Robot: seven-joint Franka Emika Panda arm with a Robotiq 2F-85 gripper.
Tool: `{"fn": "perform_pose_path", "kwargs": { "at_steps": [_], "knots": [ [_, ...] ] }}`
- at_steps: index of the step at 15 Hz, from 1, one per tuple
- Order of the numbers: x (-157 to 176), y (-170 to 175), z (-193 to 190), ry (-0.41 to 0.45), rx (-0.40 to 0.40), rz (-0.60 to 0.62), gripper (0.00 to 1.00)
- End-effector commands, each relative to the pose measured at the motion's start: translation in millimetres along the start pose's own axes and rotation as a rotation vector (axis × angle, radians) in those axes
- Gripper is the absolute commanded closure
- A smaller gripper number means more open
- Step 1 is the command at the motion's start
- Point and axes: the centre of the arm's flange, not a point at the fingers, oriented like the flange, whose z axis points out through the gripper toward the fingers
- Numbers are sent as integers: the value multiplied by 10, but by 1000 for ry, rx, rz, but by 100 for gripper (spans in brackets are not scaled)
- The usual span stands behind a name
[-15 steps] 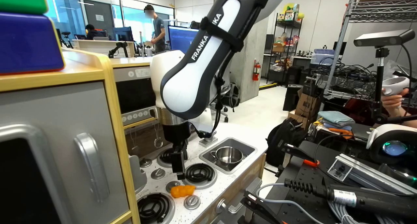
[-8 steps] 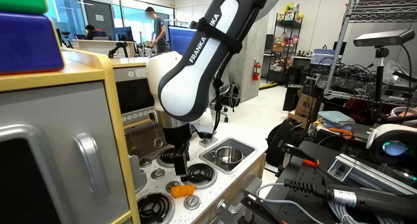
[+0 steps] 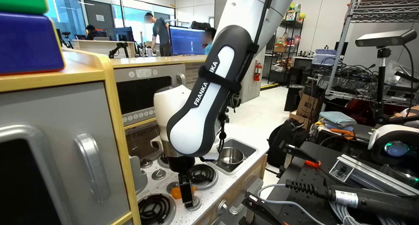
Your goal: Put the orange object in the silver pot
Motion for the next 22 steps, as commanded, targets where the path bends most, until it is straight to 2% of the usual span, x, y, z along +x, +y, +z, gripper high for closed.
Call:
{"fn": "perform_pose_path", "kwargs": {
  "at_steps": [1,5,9,10,11,18,19,22],
  "knots": [
    [76,-5,76,81,-53,-70,0],
    [93,-8,95,117,-81,-106,0],
    [23,80,148,86,-87,-93,0],
    [-2,115,153,82,-89,-89,17],
    [-31,140,154,78,-89,-84,28],
    [-65,184,181,85,-68,-64,80],
    [-74,188,168,88,-67,-59,84],
    [-135,212,9,108,-51,-38,84]
  ]
}}
